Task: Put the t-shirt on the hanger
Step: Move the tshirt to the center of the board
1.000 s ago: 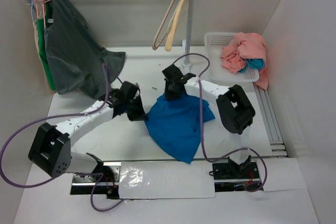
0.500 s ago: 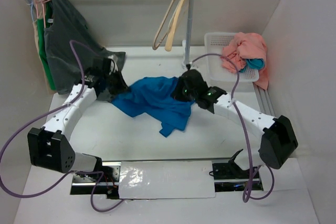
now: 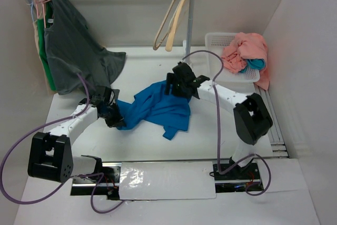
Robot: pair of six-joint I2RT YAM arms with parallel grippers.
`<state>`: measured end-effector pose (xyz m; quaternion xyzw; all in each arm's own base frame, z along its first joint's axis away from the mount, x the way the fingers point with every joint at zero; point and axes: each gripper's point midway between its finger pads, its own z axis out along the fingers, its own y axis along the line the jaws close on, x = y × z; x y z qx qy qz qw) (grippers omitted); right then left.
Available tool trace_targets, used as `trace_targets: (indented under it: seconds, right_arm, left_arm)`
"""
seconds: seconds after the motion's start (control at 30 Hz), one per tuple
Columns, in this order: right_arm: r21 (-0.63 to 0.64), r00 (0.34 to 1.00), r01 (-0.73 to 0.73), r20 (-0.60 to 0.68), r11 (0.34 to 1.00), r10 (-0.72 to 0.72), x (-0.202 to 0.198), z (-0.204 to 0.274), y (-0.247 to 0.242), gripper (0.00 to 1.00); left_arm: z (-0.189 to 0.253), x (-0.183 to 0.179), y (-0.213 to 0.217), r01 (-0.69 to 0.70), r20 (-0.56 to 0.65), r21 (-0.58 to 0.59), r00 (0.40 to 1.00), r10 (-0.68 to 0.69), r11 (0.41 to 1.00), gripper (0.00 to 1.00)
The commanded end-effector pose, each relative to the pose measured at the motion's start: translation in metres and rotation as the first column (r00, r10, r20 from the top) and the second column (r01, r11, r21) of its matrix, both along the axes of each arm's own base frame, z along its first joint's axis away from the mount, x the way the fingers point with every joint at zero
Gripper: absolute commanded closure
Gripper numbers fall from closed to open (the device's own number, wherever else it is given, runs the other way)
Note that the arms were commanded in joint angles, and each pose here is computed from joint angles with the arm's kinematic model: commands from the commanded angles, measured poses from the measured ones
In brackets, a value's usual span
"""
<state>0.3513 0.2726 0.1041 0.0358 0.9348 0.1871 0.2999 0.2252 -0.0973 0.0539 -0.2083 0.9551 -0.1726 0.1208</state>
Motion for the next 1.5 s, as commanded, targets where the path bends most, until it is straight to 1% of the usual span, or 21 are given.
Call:
trace_targets:
  seconds: [0.0, 0.17, 0.27, 0.3, 0.33, 0.4, 0.6, 0.63, 0.7, 0.73, 0.83, 0.87, 0.93, 0.97, 1.07, 1.1, 1.13, 1.23, 1.33, 1.4, 1.47]
  right_arm:
    - [-0.038, 0.996, -0.032, 0.087, 0.999, 0.035, 0.037, 0.01, 0.013, 0.18]
    - [-0.02, 0.991, -0.017, 0.129, 1.0, 0.02, 0.086, 0.007, 0.04, 0.18]
    - [0.013, 0.994, 0.019, 0.109, 1.0, -0.02, 0.099, -0.013, 0.051, 0.26]
    - [0.025, 0.995, 0.02, 0.097, 1.0, -0.022, 0.101, -0.02, 0.055, 0.55]
    - [0.026, 0.993, 0.027, 0.111, 0.999, -0.03, 0.104, -0.018, 0.055, 0.76]
    - [0.022, 0.993, 0.064, 0.096, 0.998, -0.066, 0.104, -0.026, 0.052, 1.0]
    - [0.05, 0.976, 0.113, 0.181, 0.992, -0.12, 0.088, 0.022, 0.027, 1.0]
    - [0.08, 0.964, 0.123, 0.229, 0.989, -0.138, 0.082, 0.053, 0.019, 1.0]
    - [0.068, 0.958, 0.151, 0.235, 0.986, -0.163, 0.067, 0.059, -0.003, 1.0]
    - [0.116, 0.943, 0.146, 0.284, 0.982, -0.174, 0.057, 0.094, -0.01, 1.0]
    - [0.092, 0.932, 0.15, 0.318, 0.984, -0.172, 0.033, 0.109, -0.039, 1.0]
    - [0.11, 0.92, 0.158, 0.345, 0.981, -0.186, 0.02, 0.129, -0.051, 1.0]
    - [0.034, 0.95, 0.138, 0.278, 0.99, -0.142, -0.02, 0.098, -0.063, 1.0]
    - [0.061, 0.945, 0.137, 0.292, 0.989, -0.149, -0.04, 0.107, -0.071, 1.0]
    - [0.038, 0.979, 0.12, 0.163, 0.992, -0.125, -0.102, 0.049, -0.085, 1.0]
    - [0.033, 0.985, 0.122, 0.118, 0.992, -0.125, -0.115, 0.035, -0.088, 0.85]
    - [-0.001, 0.99, 0.137, 0.04, 0.991, -0.137, -0.133, 0.01, -0.096, 0.72]
    - [-0.021, 0.991, 0.136, 0.012, 0.99, -0.136, -0.143, 0.003, -0.1, 0.3]
    - [-0.015, 0.987, 0.129, 0.097, 0.991, -0.127, -0.119, 0.024, -0.095, 0.31]
    - [-0.021, 0.986, 0.086, 0.145, 0.996, -0.082, -0.094, 0.042, -0.079, 0.41]
    - [-0.027, 0.982, 0.043, 0.186, 0.999, -0.037, -0.069, 0.065, -0.065, 0.43]
  left_arm:
    - [0.017, 0.02, -0.004, -0.007, 0.087, -0.023, 0.996, 0.009, 1.0, 1.0]
    - [0.022, 0.026, -0.004, -0.011, 0.096, -0.032, 0.995, 0.015, 0.999, 1.0]
    - [0.025, 0.029, -0.004, -0.003, 0.108, -0.03, 0.994, 0.006, 1.0, 1.0]
    - [0.025, 0.029, -0.003, 0.006, 0.111, -0.026, 0.994, -0.003, 1.0, 1.0]
    - [0.029, 0.033, -0.001, -0.003, 0.123, -0.027, 0.992, 0.006, 1.0, 1.0]
    - [0.032, 0.037, 0.005, 0.011, 0.141, -0.001, 0.99, -0.01, 1.0, 1.0]
    - [0.056, 0.063, 0.018, 0.002, 0.2, -0.001, 0.98, -0.002, 1.0, 1.0]
    - [0.069, 0.077, 0.019, -0.004, 0.231, -0.011, 0.973, 0.006, 1.0, 1.0]
    - [0.088, 0.094, 0.019, 0.007, 0.272, -0.023, 0.962, -0.001, 1.0, 1.0]
    - [0.113, 0.112, 0.017, 0.015, 0.326, -0.032, 0.945, -0.004, 0.999, 1.0]
    - [0.149, 0.123, 0.015, 0.037, 0.379, -0.03, 0.925, -0.023, 0.999, 1.0]
    - [0.156, 0.123, 0.013, 0.046, 0.387, -0.039, 0.922, -0.027, 0.998, 1.0]
    - [0.169, 0.107, 0.008, 0.055, 0.409, -0.054, 0.912, -0.028, 0.997, 1.0]
    - [0.146, 0.087, 0.004, 0.06, 0.352, -0.073, 0.936, -0.031, 0.996, 1.0]
    - [0.122, 0.049, -0.012, 0.064, 0.331, -0.16, 0.943, -0.008, 0.985, 1.0]
    - [0.081, 0.021, -0.016, 0.055, 0.226, -0.197, 0.974, -0.009, 0.979, 1.0]
    - [0.068, 0.009, -0.021, 0.038, 0.193, -0.222, 0.981, 0.006, 0.974, 1.0]
    - [0.012, -0.027, -0.027, 0.014, 0.064, -0.243, 0.998, 0.001, 0.97, 1.0]
    - [-0.008, -0.037, -0.028, 0.001, 0.002, -0.241, 1.0, -0.001, 0.97, 1.0]
    - [-0.004, -0.031, -0.03, 0.017, 0.011, -0.223, 1.0, -0.015, 0.975, 1.0]
    - [0.0, -0.025, -0.027, 0.011, 0.011, -0.185, 1.0, -0.009, 0.983, 1.0]
